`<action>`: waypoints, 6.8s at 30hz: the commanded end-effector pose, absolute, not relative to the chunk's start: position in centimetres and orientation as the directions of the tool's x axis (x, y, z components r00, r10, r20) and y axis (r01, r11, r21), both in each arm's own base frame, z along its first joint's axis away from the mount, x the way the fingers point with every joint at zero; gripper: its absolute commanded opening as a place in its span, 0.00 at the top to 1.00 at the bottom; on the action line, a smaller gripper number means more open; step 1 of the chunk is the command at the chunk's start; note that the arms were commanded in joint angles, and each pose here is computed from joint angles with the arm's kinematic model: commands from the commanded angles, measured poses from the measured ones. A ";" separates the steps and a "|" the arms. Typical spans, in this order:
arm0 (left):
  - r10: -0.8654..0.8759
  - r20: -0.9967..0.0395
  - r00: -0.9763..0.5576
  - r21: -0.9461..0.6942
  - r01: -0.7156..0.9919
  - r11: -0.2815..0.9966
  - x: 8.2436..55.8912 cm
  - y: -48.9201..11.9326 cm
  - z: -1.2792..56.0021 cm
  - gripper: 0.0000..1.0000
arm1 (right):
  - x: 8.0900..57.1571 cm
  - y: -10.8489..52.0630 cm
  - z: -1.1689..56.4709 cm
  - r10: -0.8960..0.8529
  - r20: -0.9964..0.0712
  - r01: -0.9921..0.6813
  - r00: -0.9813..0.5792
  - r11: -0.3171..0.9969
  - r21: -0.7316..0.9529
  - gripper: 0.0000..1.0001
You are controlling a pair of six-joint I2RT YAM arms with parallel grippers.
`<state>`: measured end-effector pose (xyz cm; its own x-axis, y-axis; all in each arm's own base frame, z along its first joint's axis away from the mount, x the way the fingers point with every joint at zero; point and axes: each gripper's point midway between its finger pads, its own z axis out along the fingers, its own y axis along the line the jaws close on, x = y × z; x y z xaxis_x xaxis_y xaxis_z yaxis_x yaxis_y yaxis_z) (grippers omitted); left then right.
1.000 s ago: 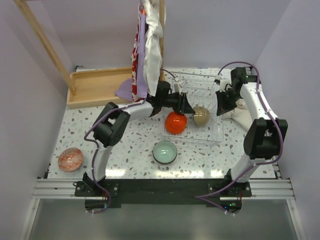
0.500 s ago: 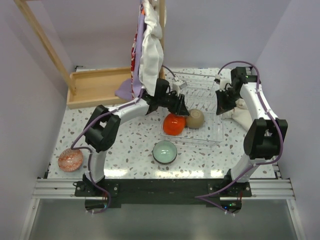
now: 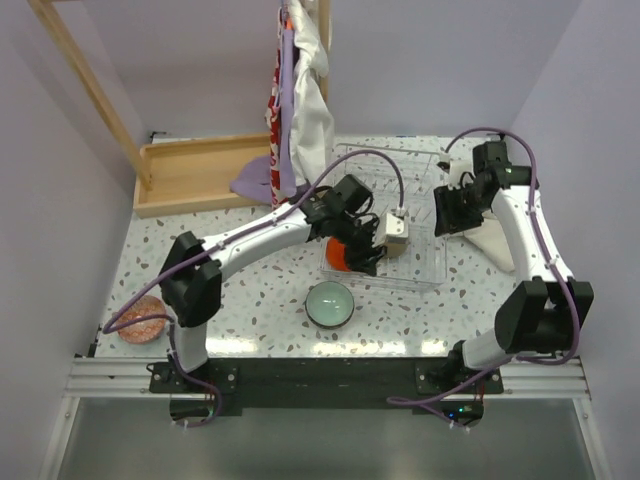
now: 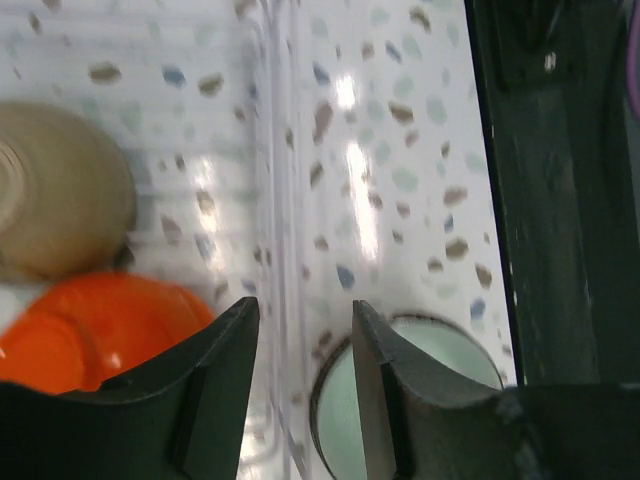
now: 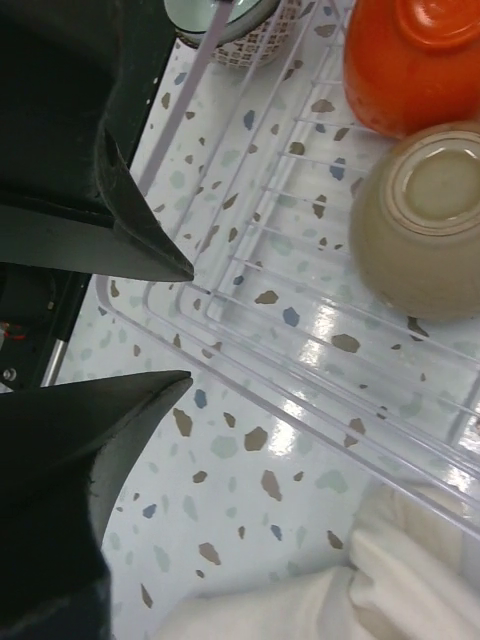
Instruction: Load the bowls into the dish rack
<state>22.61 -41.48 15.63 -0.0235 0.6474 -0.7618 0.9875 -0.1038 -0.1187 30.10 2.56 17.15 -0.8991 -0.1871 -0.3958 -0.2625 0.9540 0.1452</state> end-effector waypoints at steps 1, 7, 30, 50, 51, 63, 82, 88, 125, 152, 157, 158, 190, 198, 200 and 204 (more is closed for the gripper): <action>0.801 -0.584 0.130 -0.081 0.973 -0.216 19.0 -31.4 13.2 0.52 | 28.6 2.2 16.9 -0.194 -0.401 -0.258 -0.896 0.959 0.114 0.55; 0.896 -0.436 0.087 -0.041 0.992 -0.116 16.5 -23.0 10.7 0.51 | 28.7 2.4 16.9 -0.176 -0.410 -0.246 -0.895 0.961 0.127 0.55; 0.762 0.015 -0.648 0.367 0.712 0.598 11.6 3.4 7.1 0.32 | 27.3 2.8 15.4 -0.220 -0.360 -0.291 -0.907 0.944 0.157 0.46; 0.392 -0.154 -0.907 0.405 0.304 0.862 13.3 7.3 8.1 0.39 | 29.6 3.3 16.6 -0.262 -0.334 -0.335 -0.906 0.924 0.183 0.47; 0.371 -0.139 -0.918 0.412 0.287 0.865 13.1 7.9 7.9 0.39 | 29.5 3.3 16.6 -0.262 -0.332 -0.334 -0.906 0.924 0.183 0.47; 0.349 -0.108 -0.931 0.379 0.286 0.880 13.7 9.5 6.3 0.57 | 29.4 3.1 17.4 -0.282 -0.337 -0.352 -0.898 0.921 0.167 0.53; 0.387 -0.065 -0.920 0.312 0.350 0.883 12.8 8.7 4.5 0.77 | 29.3 3.3 17.4 -0.274 -0.332 -0.343 -0.903 0.924 0.171 0.59; 0.394 -0.051 -0.918 0.311 0.361 0.879 12.9 8.9 4.2 0.83 | 29.3 3.3 17.2 -0.267 -0.329 -0.337 -0.906 0.925 0.177 0.60; 0.836 -0.347 -0.426 -0.026 0.895 0.446 13.8 -2.9 11.7 1.00 | 28.8 2.1 17.8 -0.287 -0.317 -0.336 -0.904 0.936 0.110 0.67; 0.674 -0.718 0.174 0.060 0.980 -0.189 18.2 -31.8 24.4 1.00 | 25.2 0.0 24.3 -0.018 -0.542 -0.109 -0.840 0.985 0.136 0.15; 0.545 -0.830 0.120 0.041 0.987 -0.156 20.2 -37.6 27.4 1.00 | 24.3 -0.2 24.6 -0.034 -0.530 -0.112 -0.847 0.987 0.116 0.13; 0.480 -0.867 0.138 0.071 0.985 -0.155 20.9 -39.2 28.7 1.00 | 24.1 -0.3 24.6 -0.039 -0.532 -0.116 -0.846 0.987 0.112 0.14; 0.196 -0.817 -0.543 -0.576 0.780 -0.244 27.1 -49.6 20.6 1.00 | 21.3 1.1 19.6 -0.330 -0.461 -0.444 -0.824 0.881 0.162 0.93; 0.195 -0.788 -0.584 -0.615 0.767 -0.184 29.1 -49.4 18.2 1.00 | 22.5 2.8 16.4 -0.355 -0.442 -0.482 -0.824 0.848 0.218 0.96; 0.194 -0.791 -0.581 -0.611 0.770 -0.184 29.4 -49.8 18.2 1.00 | 22.5 3.7 15.3 -0.372 -0.432 -0.495 -0.821 0.841 0.217 0.96; 0.199 -0.789 -0.581 -0.611 0.773 -0.168 29.8 -49.8 17.4 1.00 | 25.3 4.1 14.2 -0.361 -0.462 -0.486 -0.810 0.854 0.185 0.97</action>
<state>28.80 -49.17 14.70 -0.6411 0.2505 -0.7254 0.7204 -0.1294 -0.6813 21.69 3.53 14.53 -0.8432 -0.3780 -0.3822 -0.4841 0.8431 0.2343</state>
